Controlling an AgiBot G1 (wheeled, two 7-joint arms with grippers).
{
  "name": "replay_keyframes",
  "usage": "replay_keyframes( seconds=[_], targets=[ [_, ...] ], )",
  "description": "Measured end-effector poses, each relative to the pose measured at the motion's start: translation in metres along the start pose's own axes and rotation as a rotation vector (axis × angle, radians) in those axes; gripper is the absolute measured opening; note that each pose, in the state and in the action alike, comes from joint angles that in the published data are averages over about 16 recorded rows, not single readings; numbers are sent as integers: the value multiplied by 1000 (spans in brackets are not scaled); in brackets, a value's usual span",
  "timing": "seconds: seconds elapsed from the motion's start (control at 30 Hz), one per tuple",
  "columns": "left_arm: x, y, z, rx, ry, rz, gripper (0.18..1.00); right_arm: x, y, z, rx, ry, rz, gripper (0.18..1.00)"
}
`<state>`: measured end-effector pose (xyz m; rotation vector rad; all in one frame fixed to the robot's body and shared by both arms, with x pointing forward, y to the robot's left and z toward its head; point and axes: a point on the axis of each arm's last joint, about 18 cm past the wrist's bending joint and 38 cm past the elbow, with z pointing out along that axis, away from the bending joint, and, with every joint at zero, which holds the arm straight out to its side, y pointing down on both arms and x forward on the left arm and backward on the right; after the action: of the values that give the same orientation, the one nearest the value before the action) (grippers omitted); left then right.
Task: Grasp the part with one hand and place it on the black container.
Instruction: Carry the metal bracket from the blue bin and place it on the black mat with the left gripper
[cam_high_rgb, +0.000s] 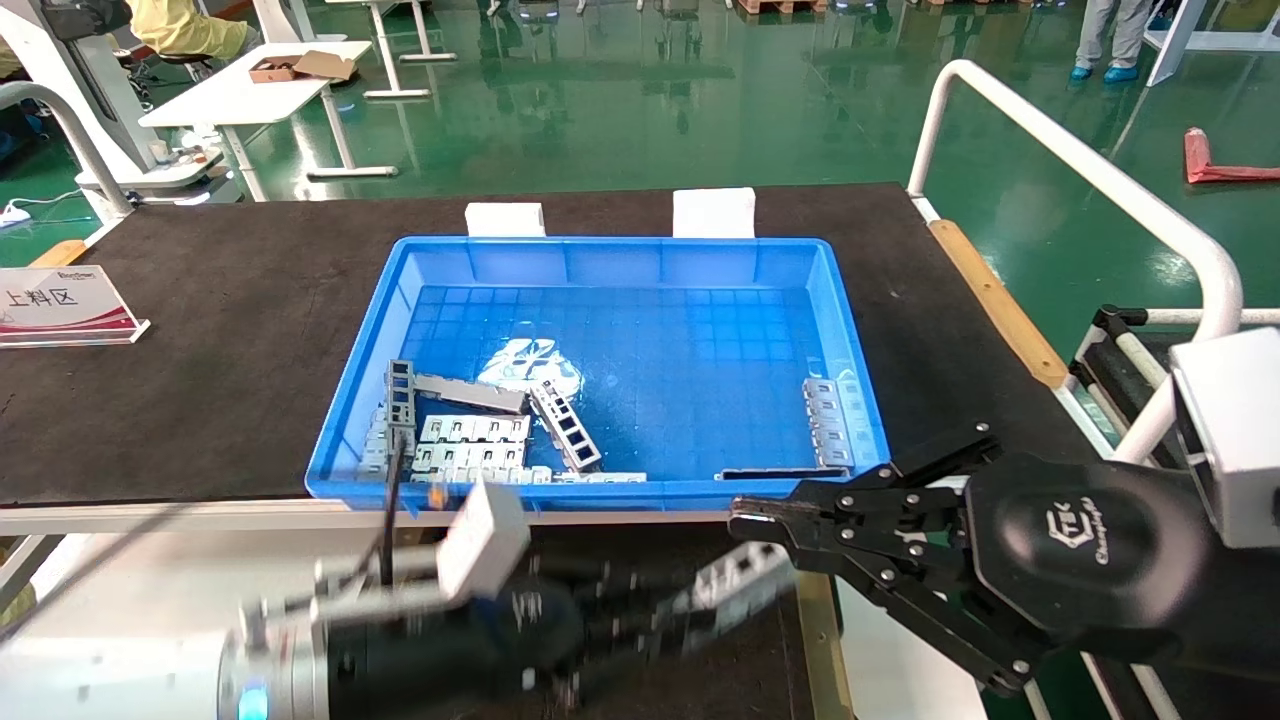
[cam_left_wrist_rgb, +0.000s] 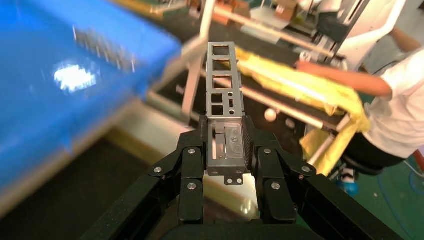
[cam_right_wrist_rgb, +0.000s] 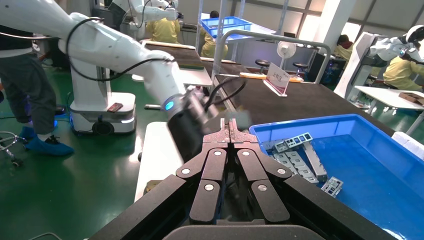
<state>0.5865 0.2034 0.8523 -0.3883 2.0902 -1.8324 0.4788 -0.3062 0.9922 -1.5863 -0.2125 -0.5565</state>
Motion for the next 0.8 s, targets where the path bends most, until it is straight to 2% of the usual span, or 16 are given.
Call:
replay_keyframes(
  seconds=[0.17,0.4,0.8],
  targets=[
    [9,39,0,-37,-68,-83,321,0,0,0,0,0,0,191],
    [7,83,12,-53,-202,-193,320,0,0,0,0,0,0,191],
    [-12,128,53,-9,-445,-392,320,0,0,0,0,0,0,191]
  ],
)
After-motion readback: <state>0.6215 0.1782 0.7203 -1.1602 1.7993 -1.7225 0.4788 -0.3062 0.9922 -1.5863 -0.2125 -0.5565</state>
